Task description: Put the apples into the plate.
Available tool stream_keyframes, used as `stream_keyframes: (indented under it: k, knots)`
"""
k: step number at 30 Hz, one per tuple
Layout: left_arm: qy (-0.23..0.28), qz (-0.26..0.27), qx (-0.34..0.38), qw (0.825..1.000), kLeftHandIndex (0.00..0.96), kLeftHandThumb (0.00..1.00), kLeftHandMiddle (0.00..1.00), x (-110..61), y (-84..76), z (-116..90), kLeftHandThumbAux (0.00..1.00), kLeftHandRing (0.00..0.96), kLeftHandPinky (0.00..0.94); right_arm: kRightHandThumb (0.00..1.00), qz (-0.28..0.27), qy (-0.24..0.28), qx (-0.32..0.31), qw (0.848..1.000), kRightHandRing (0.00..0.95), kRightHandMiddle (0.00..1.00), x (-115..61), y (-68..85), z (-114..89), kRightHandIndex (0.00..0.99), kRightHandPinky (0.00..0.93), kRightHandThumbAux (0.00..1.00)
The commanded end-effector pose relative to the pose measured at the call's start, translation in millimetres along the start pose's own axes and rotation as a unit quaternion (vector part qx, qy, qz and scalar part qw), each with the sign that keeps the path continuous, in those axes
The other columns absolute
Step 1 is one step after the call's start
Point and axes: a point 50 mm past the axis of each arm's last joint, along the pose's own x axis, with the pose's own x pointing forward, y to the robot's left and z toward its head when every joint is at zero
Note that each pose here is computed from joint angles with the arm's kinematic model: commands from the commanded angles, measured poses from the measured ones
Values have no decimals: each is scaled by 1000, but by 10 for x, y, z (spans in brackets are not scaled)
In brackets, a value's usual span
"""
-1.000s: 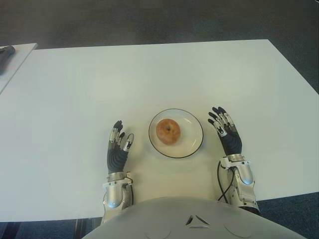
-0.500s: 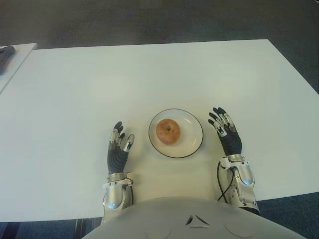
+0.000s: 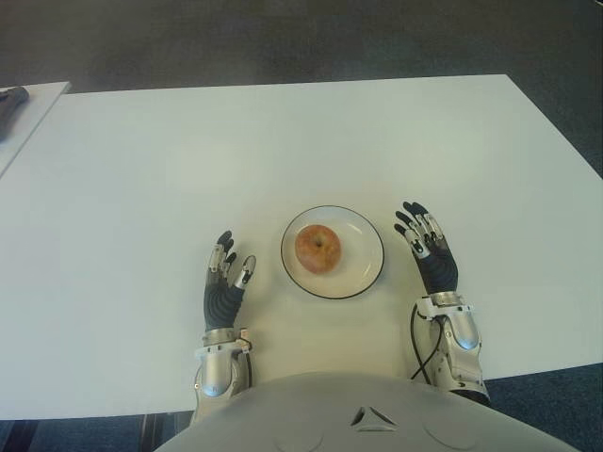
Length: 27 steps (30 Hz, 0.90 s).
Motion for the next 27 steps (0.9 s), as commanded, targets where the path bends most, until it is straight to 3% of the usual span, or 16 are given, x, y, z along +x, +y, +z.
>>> stream_keyframes:
  k: [1, 27]
  knots:
    - [37, 9, 5, 999, 95, 41, 73, -63, 27, -95, 475, 60, 70, 401, -5, 7, -2, 1000, 102, 111, -63, -47, -65, 110, 127, 582]
    - [34, 18, -7, 999, 109, 69, 105, -55, 64, -99, 464, 86, 90, 402, -17, 18, -9, 1000, 92, 106, -136, -75, -78, 110, 130, 582]
